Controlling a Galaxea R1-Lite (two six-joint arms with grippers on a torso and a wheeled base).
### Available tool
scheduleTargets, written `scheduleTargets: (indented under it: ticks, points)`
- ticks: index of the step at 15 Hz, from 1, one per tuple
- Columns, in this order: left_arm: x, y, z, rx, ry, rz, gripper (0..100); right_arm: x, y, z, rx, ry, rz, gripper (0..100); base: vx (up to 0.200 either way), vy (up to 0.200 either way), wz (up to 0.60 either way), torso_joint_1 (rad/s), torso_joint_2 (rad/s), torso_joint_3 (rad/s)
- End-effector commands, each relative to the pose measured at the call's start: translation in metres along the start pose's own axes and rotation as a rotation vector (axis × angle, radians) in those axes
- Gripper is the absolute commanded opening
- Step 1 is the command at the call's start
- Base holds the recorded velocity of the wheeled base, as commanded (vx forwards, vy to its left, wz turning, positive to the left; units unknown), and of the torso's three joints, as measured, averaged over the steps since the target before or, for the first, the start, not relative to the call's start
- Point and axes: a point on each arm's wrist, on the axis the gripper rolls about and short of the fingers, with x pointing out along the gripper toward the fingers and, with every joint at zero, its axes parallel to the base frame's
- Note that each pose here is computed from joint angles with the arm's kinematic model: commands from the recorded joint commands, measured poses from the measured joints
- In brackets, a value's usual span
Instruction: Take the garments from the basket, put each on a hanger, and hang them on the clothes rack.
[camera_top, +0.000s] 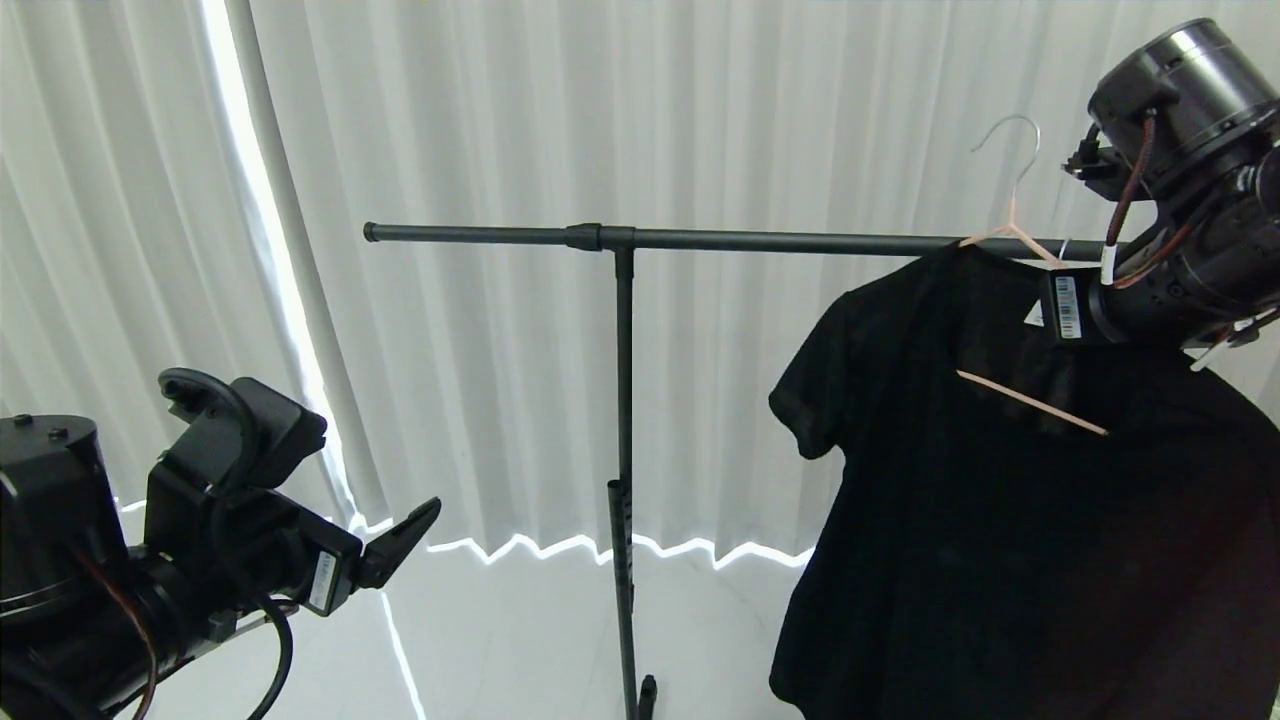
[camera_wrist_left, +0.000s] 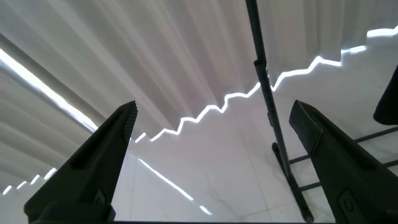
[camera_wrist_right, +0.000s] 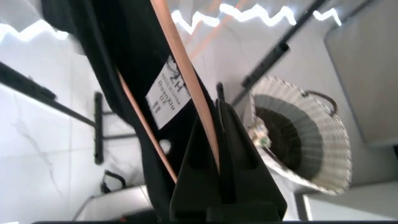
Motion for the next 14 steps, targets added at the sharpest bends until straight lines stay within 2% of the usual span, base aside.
scheduleTargets:
  ticks: [1, 4, 8, 9, 10, 14]
  points:
    - [0.000, 0.000, 0.000, 0.000, -0.002, 0.001, 100, 0.008, 0.009, 0.001, -0.004, -0.008, 0.009, 0, 0.000, 0.000, 0.00, 0.000, 0.00, 0.000]
    - [0.000, 0.000, 0.000, 0.001, -0.001, -0.001, 100, 0.012, 0.020, 0.000, -0.018, -0.010, 0.027, 0, 0.000, 0.000, 0.00, 0.000, 0.00, 0.000]
    - [0.000, 0.000, 0.000, 0.001, -0.001, -0.001, 100, 0.007, 0.041, -0.012, -0.066, 0.005, 0.077, 0, 0.000, 0.000, 0.00, 0.000, 0.00, 0.000]
    - [0.000, 0.000, 0.000, 0.001, -0.001, -0.001, 100, 0.007, 0.041, -0.012, -0.066, 0.005, 0.077, 0, 0.000, 0.000, 0.00, 0.000, 0.00, 0.000]
    - [0.000, 0.000, 0.000, 0.001, -0.001, 0.000, 100, 0.014, 0.049, -0.016, -0.053, 0.021, 0.068, 0, 0.000, 0.000, 0.00, 0.000, 0.00, 0.000]
    - [0.000, 0.000, 0.000, 0.000, 0.000, 0.001, 100, 0.036, 0.056, -0.018, -0.034, 0.015, -0.044, 0, 0.000, 0.000, 0.00, 0.000, 0.00, 0.000]
